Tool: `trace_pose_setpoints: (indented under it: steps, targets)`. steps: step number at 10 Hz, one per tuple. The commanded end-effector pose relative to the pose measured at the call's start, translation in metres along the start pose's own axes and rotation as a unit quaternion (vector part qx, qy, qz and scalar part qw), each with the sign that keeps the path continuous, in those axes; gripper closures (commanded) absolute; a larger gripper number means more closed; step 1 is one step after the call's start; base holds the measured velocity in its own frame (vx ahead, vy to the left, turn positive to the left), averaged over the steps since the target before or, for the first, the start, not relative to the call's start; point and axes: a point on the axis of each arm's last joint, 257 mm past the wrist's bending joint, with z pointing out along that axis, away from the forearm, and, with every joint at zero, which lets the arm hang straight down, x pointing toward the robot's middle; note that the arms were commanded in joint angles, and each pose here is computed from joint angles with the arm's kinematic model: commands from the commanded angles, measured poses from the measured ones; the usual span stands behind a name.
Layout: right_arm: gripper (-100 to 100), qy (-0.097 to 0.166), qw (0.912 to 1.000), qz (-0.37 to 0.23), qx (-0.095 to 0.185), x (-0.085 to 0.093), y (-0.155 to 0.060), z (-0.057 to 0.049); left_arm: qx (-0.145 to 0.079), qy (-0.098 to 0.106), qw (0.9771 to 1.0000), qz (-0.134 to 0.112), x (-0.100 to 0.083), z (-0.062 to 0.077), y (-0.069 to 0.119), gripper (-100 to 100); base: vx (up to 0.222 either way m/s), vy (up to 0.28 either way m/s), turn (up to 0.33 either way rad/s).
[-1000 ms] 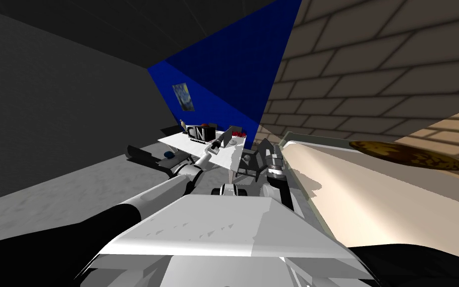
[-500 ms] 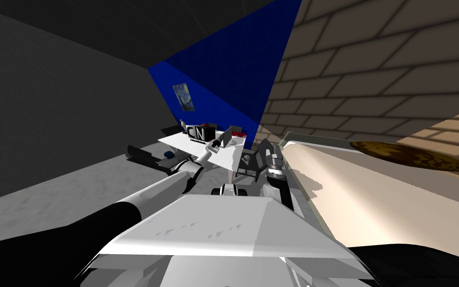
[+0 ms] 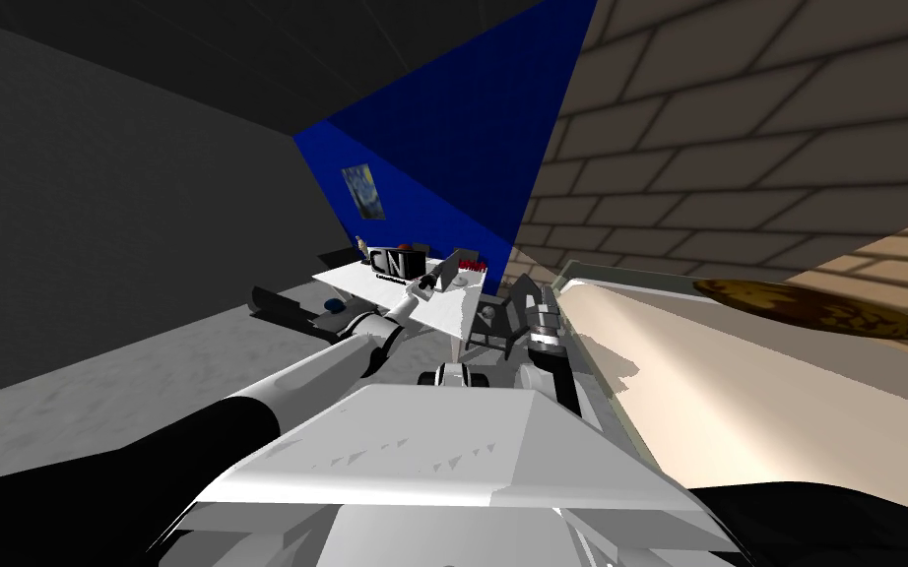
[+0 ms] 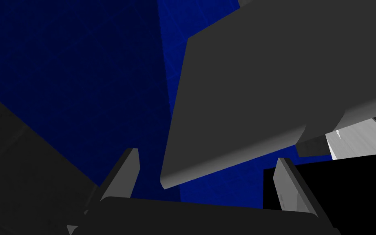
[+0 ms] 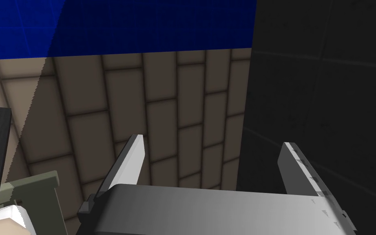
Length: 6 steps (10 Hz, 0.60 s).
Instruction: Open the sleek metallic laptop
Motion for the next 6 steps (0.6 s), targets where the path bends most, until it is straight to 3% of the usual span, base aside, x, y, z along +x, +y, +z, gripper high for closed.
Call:
trace_pose_setpoints:
  steps: [1, 3, 5, 6]
  targets:
    - [0, 0.0, 1.0, 0.0, 0.0, 0.0, 0.0, 0.0, -0.004, -0.001, 0.9992, -0.039, 0.004, 0.001, -0.002, 100, 0.012, 0.094, -0.006]
    - [0, 0.0, 1.0, 0.0, 0.0, 0.0, 0.0, 0.0, -0.009, -0.002, 0.9969, -0.078, 0.008, 0.002, -0.001, 100, 0.039, 0.164, -0.03]
    - [0, 0.0, 1.0, 0.0, 0.0, 0.0, 0.0, 0.0, -0.014, -0.002, 0.9931, -0.117, 0.013, 0.003, -0.001, 100, 0.039, 0.129, -0.023]
    - [0, 0.0, 1.0, 0.0, 0.0, 0.0, 0.0, 0.0, -0.019, -0.003, 0.9877, -0.155, 0.018, 0.004, -0.001, 100, 0.045, 0.15, -0.016]
